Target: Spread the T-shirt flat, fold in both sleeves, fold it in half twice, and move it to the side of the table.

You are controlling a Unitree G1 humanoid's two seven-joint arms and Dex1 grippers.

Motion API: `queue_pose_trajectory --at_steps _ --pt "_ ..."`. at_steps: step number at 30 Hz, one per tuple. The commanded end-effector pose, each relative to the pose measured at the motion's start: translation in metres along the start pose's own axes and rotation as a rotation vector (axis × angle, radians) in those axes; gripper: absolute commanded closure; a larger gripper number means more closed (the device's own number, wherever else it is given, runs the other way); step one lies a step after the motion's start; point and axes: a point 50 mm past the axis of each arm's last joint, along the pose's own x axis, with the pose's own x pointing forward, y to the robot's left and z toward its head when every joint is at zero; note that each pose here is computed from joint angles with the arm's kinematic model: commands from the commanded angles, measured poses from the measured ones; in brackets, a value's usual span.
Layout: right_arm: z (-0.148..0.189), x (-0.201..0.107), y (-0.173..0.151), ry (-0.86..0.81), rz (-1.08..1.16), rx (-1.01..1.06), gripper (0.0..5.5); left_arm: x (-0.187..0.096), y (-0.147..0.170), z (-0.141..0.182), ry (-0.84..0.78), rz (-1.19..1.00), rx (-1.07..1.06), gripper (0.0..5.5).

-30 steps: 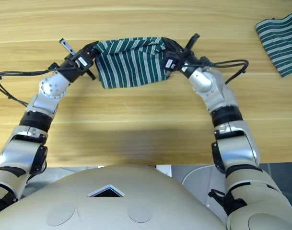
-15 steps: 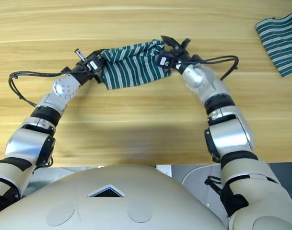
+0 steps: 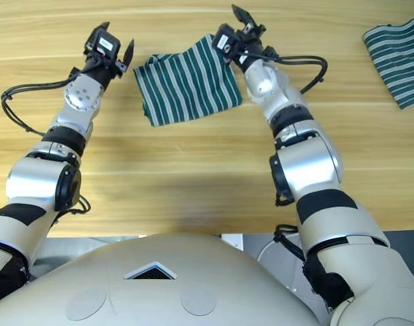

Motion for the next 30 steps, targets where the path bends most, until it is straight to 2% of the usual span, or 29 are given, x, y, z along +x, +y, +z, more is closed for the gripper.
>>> queue_pose_trajectory --at_steps 1,6,9,14,17,22,24,30 --pt "-0.004 -0.002 0.005 0.035 -0.016 0.009 2.93 -0.01 -0.005 -0.011 0.006 0.025 -0.05 2.02" --pt "0.041 -0.003 0.047 -0.216 0.069 0.14 2.93 -0.039 0.031 -0.017 -0.159 0.267 -0.23 2.02" --pt "0.057 0.002 0.064 -0.194 0.122 0.293 2.93 -0.052 0.039 -0.026 -0.173 0.387 -0.356 2.02" --pt "0.058 0.005 0.08 -0.076 0.209 0.533 2.93 -0.062 0.032 -0.04 -0.125 0.43 -0.435 2.02" --pt "0.045 0.001 0.089 0.058 0.232 0.707 2.93 -0.07 0.033 -0.048 -0.1 0.469 -0.459 2.02" --pt "0.002 -0.013 0.099 0.457 0.176 0.944 2.93 -0.081 0.037 -0.056 -0.087 0.522 -0.481 2.02" --pt "-0.016 -0.018 0.091 0.586 0.079 1.014 2.93 -0.077 0.037 -0.053 -0.096 0.52 -0.489 2.02" --pt "-0.06 -0.037 0.06 0.799 -0.242 1.031 2.93 -0.071 0.037 -0.051 -0.089 0.52 -0.508 2.02"
